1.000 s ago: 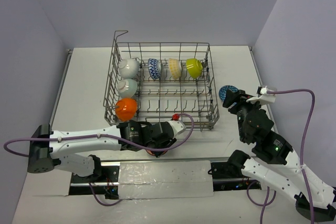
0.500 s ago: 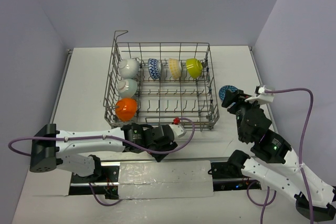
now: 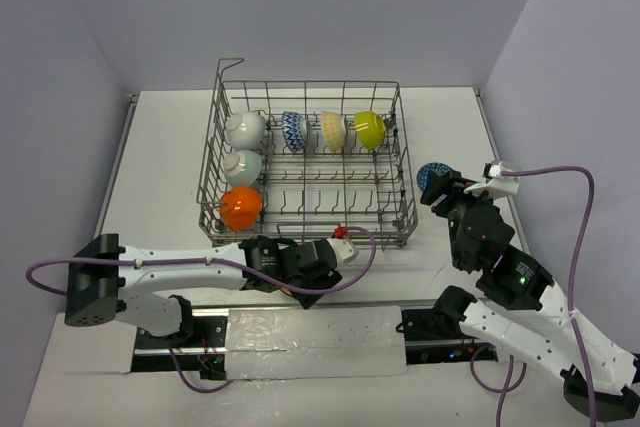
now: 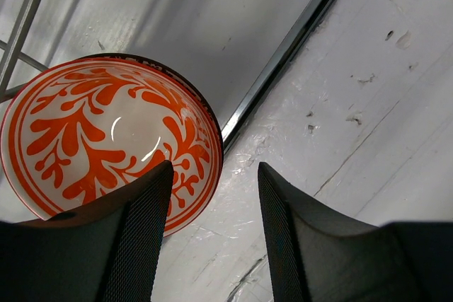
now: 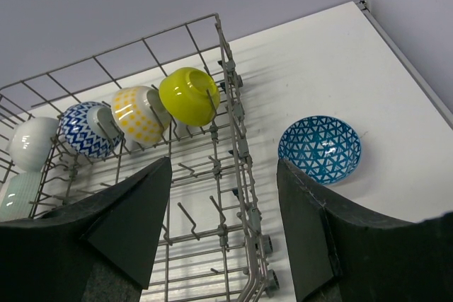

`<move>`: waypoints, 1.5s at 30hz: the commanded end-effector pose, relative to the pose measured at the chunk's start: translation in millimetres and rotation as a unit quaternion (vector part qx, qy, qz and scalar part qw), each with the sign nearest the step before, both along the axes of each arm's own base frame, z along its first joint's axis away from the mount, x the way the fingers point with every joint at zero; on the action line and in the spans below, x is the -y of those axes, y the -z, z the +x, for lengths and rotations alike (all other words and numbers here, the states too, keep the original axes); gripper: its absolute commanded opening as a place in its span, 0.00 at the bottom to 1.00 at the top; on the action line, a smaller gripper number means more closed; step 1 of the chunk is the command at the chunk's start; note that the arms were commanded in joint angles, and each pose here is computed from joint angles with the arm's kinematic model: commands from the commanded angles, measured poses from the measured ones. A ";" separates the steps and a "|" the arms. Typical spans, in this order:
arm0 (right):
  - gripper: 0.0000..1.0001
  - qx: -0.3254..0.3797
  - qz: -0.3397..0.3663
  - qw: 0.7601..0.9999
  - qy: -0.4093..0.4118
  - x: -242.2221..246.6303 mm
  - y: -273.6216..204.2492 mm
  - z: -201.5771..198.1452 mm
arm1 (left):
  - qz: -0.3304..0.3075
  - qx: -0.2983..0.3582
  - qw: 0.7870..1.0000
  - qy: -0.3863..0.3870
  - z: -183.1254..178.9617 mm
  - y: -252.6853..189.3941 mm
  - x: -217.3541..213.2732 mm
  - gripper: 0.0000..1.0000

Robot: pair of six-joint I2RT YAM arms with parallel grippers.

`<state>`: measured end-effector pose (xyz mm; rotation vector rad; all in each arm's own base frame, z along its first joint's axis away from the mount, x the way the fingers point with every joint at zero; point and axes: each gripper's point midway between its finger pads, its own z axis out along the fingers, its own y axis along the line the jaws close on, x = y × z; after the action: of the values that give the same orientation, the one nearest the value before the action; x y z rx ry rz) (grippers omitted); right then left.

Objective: Load the bowls into the dish rack
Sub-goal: Pick up the bowl from the bowl.

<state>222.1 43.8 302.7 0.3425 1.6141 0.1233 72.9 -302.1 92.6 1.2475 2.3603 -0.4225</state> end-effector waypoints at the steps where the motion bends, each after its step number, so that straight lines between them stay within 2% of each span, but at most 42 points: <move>1: 0.69 0.002 0.004 1.000 0.016 4.2 -2.1 1.0 | -0.009 -0.003 1.000 0.007 -2.7 2.3 6.7 0.56; 11: 0.69 0.004 0.007 1.000 0.014 4.8 -2.7 -0.1 | -0.003 -0.007 1.000 0.005 -3.8 11.4 5.2 0.57; 20: 0.69 0.004 0.008 1.000 0.014 4.4 -2.1 0.0 | 0.007 -0.011 1.000 0.002 -4.6 18.7 2.4 0.55; 26: 0.69 0.003 0.007 1.000 0.014 4.4 -1.3 0.2 | 0.000 -0.012 1.000 0.004 -5.1 15.2 5.3 0.47; 27: 0.69 0.003 0.007 1.000 0.014 4.4 -1.3 0.2 | -0.001 -0.013 1.000 0.005 -5.4 14.6 6.2 0.42; 31: 0.69 0.002 0.006 1.000 0.014 3.9 -0.8 0.6 | 0.000 -0.011 1.000 0.003 -4.6 14.8 5.4 0.33; 39: 0.69 0.001 0.005 1.000 0.014 3.5 -0.3 0.8 | 0.006 -0.008 1.000 -0.004 -2.7 15.8 3.6 0.26; 45: 0.69 0.001 0.005 1.000 0.014 3.8 -0.3 0.8 | 0.013 0.003 1.000 -0.013 1.9 12.9 1.5 0.26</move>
<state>222.1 43.5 302.5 0.3432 1.6146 0.1219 70.9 -295.7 71.1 1.2624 2.4016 -0.3756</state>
